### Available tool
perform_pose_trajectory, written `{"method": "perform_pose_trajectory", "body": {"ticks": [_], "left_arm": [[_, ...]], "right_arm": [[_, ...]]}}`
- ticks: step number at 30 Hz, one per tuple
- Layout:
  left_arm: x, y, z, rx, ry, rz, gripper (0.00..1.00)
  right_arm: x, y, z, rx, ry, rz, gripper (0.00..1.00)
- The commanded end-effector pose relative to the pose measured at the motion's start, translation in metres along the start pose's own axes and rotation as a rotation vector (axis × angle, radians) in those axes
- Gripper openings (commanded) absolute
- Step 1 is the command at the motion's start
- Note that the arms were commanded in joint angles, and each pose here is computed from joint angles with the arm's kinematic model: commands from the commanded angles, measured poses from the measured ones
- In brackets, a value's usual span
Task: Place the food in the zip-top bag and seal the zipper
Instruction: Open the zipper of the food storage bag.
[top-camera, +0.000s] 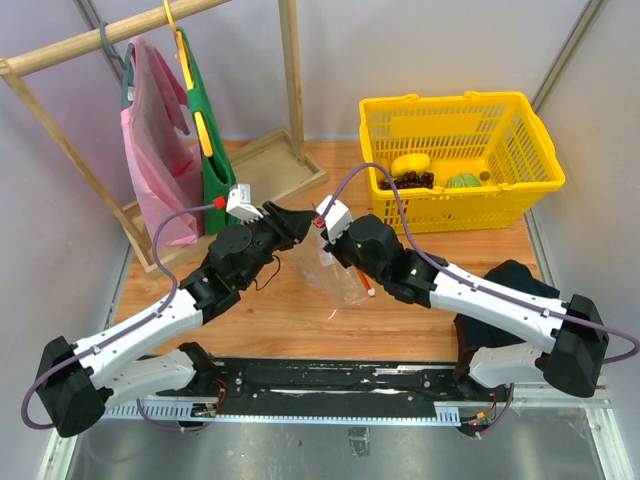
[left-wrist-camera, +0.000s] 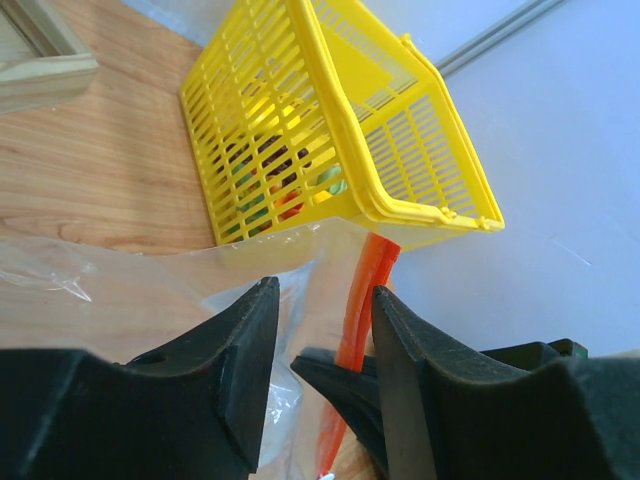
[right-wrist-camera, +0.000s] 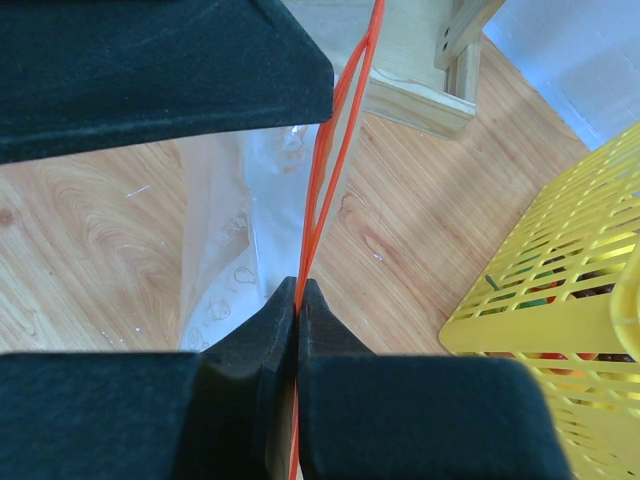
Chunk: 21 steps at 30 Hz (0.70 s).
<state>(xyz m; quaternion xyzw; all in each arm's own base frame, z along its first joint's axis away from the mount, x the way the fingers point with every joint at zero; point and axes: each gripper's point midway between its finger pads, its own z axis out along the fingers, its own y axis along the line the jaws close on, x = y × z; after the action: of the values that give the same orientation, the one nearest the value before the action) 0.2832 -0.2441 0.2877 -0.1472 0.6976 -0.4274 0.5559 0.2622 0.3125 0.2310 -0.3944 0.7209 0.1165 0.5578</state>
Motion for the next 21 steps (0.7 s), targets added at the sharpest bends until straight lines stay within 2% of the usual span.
{"method": "perform_pose_trajectory", "body": {"ticks": [1,10,13,15,19,21], "left_arm": [[-0.011,-0.008,0.001,-0.002,-0.034,0.019,0.46],[-0.002,-0.014,0.003,0.011,0.004,0.037,0.50],[0.000,-0.010,0.004,-0.008,0.008,0.045,0.46],[0.002,-0.007,0.004,-0.018,0.009,0.047,0.39],[0.004,-0.002,0.003,-0.032,0.014,0.051,0.35],[0.005,-0.002,0.003,-0.032,0.015,0.050,0.30]], "right_arm": [[-0.002,0.011,0.001,-0.028,-0.016,0.003,0.01],[-0.002,0.014,0.002,-0.034,-0.015,-0.002,0.01],[-0.003,0.013,0.001,-0.032,-0.019,-0.002,0.01],[-0.004,0.013,0.000,-0.030,-0.024,0.000,0.01],[-0.004,0.011,0.000,-0.025,-0.028,-0.001,0.01],[-0.005,0.013,-0.001,-0.032,-0.033,-0.005,0.01]]}}
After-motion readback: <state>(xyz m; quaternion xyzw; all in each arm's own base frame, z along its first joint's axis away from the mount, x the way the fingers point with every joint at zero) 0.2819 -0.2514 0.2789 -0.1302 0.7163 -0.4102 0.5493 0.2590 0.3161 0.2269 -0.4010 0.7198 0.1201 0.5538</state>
